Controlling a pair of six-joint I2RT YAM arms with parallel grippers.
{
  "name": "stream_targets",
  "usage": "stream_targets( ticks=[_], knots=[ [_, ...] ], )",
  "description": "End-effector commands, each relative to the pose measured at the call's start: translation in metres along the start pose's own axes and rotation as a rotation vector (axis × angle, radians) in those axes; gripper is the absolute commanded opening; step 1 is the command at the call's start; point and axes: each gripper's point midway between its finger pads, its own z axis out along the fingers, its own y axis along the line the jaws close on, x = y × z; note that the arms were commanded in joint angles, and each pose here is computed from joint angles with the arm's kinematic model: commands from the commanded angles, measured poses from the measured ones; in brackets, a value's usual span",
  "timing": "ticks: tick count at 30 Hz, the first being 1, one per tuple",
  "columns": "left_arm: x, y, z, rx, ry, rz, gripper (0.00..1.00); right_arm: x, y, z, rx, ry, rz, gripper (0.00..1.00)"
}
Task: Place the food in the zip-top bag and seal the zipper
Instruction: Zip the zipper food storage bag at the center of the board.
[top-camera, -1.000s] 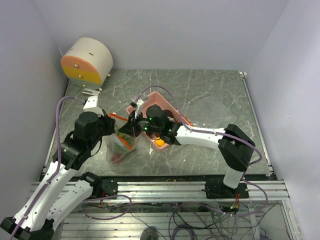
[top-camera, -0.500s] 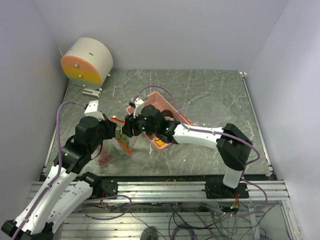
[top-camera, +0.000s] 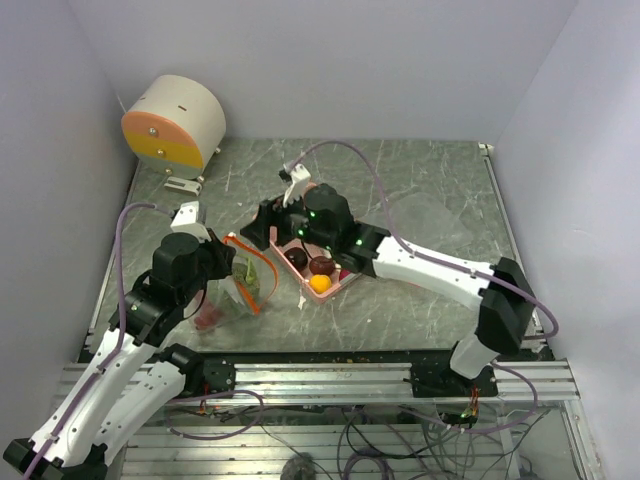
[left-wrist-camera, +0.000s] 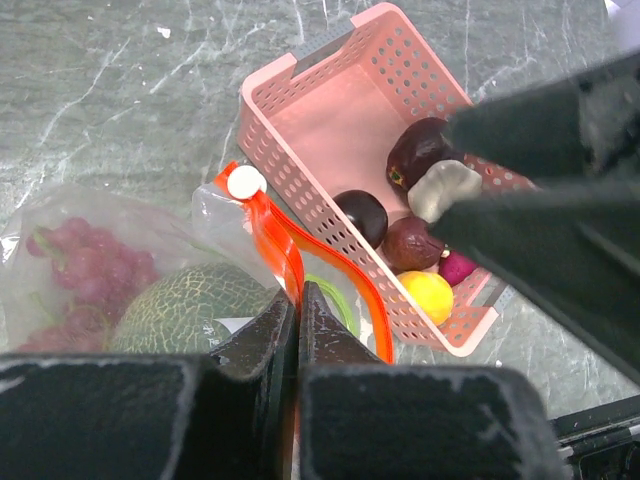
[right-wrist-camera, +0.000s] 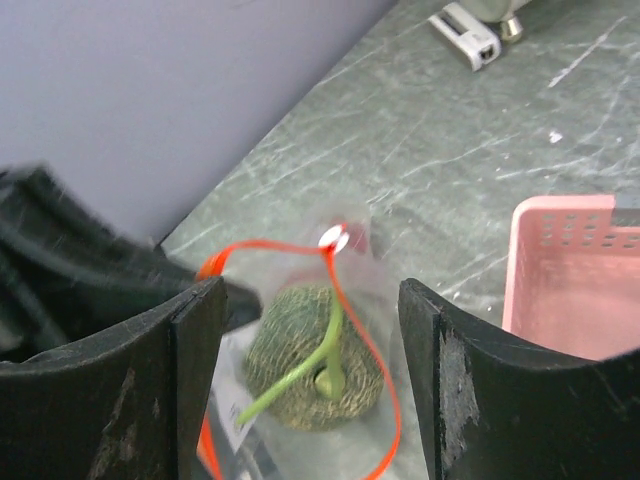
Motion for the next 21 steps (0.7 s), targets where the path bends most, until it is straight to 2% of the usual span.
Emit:
stream_targets(
  ticks=[1,7,10,21],
  knots=[
    [-0.024,-0.020,-0.009,0.076,-0.057,-0.015,0.10,0.017,-0.032,0.025,0.114,0.096,0.088,0.68],
    [-0.022,-0.019,-0.010,0.075,-0.049,-0.012,0.10,0.034,-0.039,0.059,0.136,0.180,0.150,0.68],
    [-0.022,-0.020,-0.011,0.080,-0.051,-0.013,0.10,0.040,-0.033,0.070,0.086,0.206,0.196,0.67],
    [-0.016,-0.020,-0.003,0.088,-0.047,-0.017,0.10,0.049,-0.015,0.071,-0.009,0.234,0.283,0.65]
  ],
)
